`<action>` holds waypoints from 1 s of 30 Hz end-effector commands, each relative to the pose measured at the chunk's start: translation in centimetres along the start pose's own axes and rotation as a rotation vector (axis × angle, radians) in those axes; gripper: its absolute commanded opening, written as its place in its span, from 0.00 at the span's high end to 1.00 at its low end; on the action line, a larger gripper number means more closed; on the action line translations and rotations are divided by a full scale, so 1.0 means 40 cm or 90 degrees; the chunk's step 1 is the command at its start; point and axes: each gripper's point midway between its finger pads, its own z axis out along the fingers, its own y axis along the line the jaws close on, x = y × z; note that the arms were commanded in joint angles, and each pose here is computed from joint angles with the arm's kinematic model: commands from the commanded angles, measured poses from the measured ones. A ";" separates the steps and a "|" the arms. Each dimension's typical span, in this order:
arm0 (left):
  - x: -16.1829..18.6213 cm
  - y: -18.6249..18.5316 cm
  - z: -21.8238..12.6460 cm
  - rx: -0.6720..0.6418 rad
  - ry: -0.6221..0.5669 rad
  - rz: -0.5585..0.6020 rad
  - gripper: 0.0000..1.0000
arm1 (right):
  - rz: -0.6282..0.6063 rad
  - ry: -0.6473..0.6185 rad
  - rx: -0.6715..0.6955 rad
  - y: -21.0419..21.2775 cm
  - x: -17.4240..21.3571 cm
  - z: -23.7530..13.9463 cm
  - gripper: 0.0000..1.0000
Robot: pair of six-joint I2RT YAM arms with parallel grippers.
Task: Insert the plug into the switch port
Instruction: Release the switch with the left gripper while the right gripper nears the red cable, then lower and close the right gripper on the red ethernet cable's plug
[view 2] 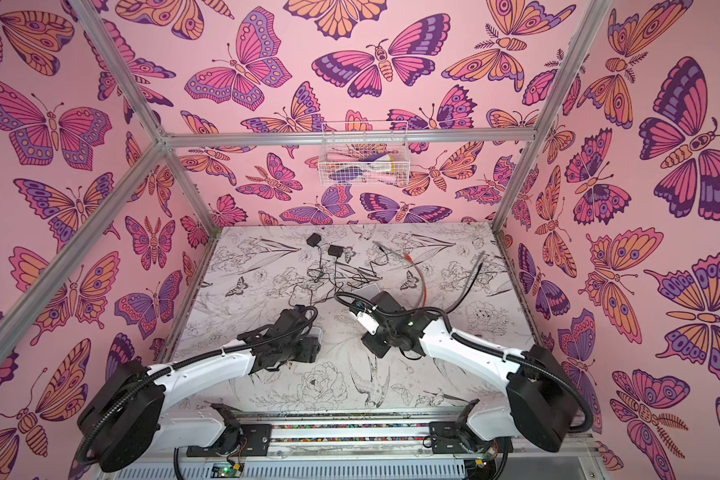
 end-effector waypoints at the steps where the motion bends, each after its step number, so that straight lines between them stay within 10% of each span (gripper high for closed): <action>1: -0.005 0.013 0.000 -0.015 -0.002 -0.016 0.31 | -0.014 0.051 -0.008 -0.010 0.000 0.017 0.53; 5: -0.001 0.010 -0.002 -0.009 0.000 -0.019 0.21 | -0.024 0.078 -0.002 -0.021 0.007 0.050 0.52; 7: -0.002 0.012 -0.004 -0.009 -0.004 -0.021 0.00 | -0.021 0.075 0.002 -0.031 0.004 0.050 0.52; 17: -0.035 0.007 -0.056 0.015 -0.060 -0.035 0.00 | -0.014 0.110 0.020 -0.067 0.050 0.096 0.53; 30: -0.139 0.015 -0.292 0.141 -0.320 -0.106 0.00 | -0.019 0.145 -0.020 -0.075 0.066 0.139 0.60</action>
